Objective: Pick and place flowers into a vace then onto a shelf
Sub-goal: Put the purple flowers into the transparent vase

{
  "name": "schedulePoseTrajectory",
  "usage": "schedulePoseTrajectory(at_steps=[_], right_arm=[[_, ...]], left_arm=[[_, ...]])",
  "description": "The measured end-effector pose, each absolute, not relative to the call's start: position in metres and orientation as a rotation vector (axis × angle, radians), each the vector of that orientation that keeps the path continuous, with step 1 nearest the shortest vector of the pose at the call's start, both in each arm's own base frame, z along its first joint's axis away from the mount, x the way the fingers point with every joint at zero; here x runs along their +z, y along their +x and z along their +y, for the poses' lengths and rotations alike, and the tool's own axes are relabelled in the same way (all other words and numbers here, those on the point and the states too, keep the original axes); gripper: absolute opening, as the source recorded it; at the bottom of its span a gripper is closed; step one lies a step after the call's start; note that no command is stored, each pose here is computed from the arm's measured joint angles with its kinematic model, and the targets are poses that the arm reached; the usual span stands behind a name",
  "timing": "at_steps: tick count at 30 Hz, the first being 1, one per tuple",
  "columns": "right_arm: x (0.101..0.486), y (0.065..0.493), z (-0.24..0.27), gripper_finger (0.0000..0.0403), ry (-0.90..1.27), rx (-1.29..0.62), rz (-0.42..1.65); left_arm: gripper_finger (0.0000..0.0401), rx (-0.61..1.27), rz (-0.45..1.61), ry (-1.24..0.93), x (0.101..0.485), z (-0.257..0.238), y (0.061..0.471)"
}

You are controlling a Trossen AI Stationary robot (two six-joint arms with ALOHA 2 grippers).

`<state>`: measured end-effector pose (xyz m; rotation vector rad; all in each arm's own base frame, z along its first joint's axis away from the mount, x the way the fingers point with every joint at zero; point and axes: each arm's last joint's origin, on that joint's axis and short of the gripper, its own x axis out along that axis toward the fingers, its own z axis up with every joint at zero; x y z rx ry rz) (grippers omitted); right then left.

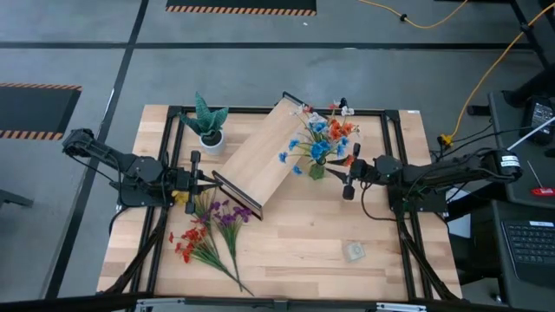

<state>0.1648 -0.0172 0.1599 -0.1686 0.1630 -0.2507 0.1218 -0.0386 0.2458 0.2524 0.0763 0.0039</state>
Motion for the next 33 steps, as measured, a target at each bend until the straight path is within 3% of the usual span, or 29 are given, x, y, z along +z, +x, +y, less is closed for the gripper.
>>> schedulePoseTrajectory(at_steps=[17, 23, 29, 33], right_arm=[[0.166, 0.159, 0.004, 0.0113, -0.175, -0.118, 0.139], [0.165, 0.158, 0.009, 0.0072, -0.210, -0.086, 0.148], [0.165, 0.159, 0.013, 0.0009, -0.087, 0.046, 0.138], [0.165, 0.159, 0.013, 0.0010, -0.028, 0.057, 0.139]], left_arm=[[0.0004, 0.004, 0.077, 0.254, 0.246, -0.039, 0.122], [0.0003, 0.054, 0.085, 0.265, 0.245, -0.037, 0.122], [0.0003, 0.091, 0.093, 0.286, 0.245, -0.036, 0.123], [0.0003, 0.017, 0.085, 0.273, 0.245, -0.039, 0.123]])
